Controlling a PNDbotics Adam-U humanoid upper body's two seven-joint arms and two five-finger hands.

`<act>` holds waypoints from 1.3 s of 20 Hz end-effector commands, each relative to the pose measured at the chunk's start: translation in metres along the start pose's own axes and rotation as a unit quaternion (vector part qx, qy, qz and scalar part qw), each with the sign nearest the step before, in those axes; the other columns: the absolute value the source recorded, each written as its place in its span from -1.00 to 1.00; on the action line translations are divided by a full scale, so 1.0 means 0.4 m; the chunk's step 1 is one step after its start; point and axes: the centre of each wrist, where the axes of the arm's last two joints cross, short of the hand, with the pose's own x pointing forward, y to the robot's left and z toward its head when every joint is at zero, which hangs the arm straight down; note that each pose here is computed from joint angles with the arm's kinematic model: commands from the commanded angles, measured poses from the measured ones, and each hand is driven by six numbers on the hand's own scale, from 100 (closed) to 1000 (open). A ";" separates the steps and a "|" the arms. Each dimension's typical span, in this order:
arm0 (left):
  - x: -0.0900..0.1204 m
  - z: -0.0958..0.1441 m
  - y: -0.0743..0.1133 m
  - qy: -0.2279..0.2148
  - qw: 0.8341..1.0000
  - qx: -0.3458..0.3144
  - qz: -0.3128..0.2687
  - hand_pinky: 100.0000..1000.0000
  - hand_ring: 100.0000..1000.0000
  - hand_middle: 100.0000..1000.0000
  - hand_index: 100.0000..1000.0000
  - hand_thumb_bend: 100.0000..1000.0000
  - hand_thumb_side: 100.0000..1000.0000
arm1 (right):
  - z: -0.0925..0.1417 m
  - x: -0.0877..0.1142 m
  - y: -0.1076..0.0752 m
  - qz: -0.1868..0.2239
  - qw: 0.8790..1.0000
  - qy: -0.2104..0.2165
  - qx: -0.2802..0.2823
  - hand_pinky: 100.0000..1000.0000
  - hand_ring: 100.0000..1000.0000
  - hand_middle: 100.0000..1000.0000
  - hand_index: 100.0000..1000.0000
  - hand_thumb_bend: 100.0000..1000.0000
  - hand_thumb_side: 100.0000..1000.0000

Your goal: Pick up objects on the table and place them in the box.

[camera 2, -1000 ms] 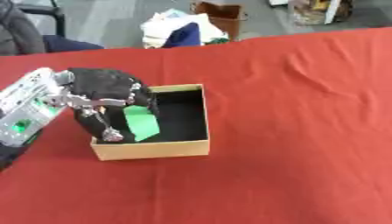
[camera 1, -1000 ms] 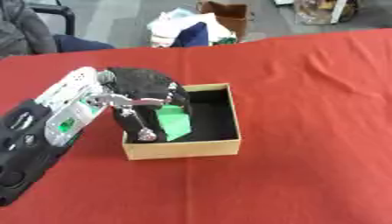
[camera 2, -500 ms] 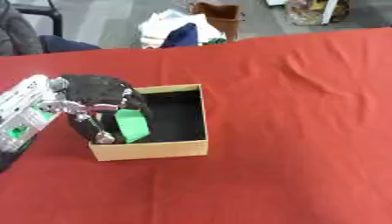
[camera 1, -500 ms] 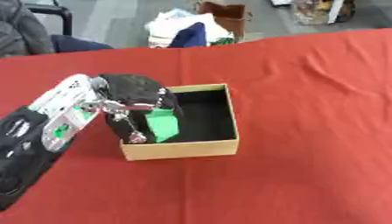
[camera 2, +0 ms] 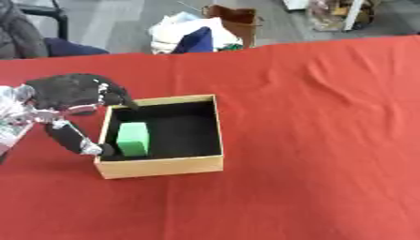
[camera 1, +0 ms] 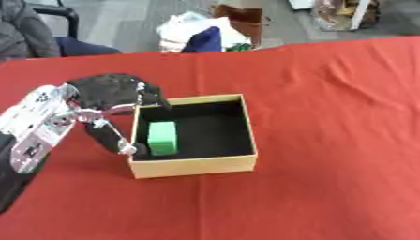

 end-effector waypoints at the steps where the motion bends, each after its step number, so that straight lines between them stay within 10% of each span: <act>1: -0.010 0.049 0.074 0.030 0.996 0.086 0.003 0.52 0.44 0.34 0.68 -0.38 -0.59 | -0.015 0.010 -0.010 0.006 1.000 -0.013 -0.006 0.22 0.46 0.62 0.84 -1.00 -0.05; 11: 0.050 0.177 0.121 0.111 0.919 0.351 0.144 0.22 0.22 0.10 0.46 -0.91 -0.67 | -0.012 0.008 -0.015 0.009 1.000 -0.011 -0.015 0.22 0.46 0.62 0.84 -1.00 -0.05; 26: 0.065 0.234 -0.007 0.196 0.788 0.490 0.316 0.11 0.16 0.03 0.40 -1.00 -0.50 | -0.016 0.012 -0.014 0.006 1.000 -0.014 -0.020 0.22 0.46 0.62 0.84 -1.00 -0.04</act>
